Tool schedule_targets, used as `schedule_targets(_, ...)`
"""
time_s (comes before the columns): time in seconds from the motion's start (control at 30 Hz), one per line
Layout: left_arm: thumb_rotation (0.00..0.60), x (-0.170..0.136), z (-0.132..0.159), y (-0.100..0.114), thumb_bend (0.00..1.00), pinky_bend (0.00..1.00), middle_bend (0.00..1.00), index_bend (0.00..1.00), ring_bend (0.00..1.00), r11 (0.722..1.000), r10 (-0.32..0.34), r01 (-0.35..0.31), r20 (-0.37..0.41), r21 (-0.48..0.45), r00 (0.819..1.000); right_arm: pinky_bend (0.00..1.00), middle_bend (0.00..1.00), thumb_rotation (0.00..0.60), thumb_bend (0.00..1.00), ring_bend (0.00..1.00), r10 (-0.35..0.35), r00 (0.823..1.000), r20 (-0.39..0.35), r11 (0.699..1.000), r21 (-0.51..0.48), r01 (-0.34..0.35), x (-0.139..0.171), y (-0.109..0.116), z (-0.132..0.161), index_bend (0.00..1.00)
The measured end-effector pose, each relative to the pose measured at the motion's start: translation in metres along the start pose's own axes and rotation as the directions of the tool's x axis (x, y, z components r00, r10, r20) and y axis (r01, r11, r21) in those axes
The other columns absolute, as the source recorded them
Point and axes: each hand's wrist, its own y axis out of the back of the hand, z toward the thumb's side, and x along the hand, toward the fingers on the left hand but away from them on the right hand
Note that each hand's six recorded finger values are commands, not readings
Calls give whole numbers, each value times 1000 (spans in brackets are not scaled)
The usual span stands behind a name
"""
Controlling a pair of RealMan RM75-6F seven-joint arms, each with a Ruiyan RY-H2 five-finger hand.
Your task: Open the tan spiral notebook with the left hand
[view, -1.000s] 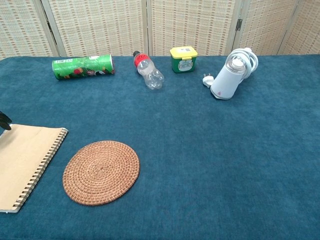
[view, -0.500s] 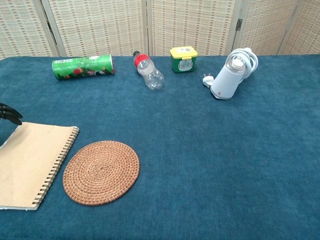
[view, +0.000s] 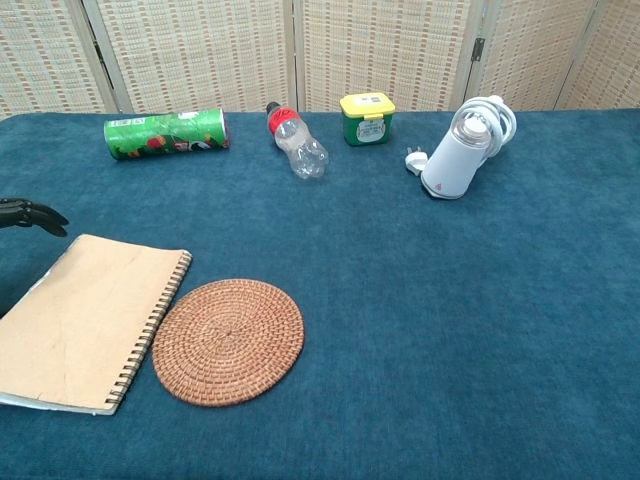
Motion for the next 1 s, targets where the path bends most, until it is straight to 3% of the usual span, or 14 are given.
schedule_targets(0.17,600,11,9,3,280,240,222,285,156,998,36,-34,27,-57,999,216,213,600,188,114,3,1000,0,1000,-1,-3,-1,-1,1,202)
schedule_targets(0.53,598,19,33,0,448,240,222,331,153,997,8,4,149,-79,989,216,213,600,188,114,-3,1000,2,1000,-6,3,-2,-1,-1,203)
schedule_targets(1.0,600,38,65,5,583,239,222,601,141,986,41,1,247,-167,968,216,213,600,188,115,-12,1000,-1,1000,-21,12,-2,-1,-6,203)
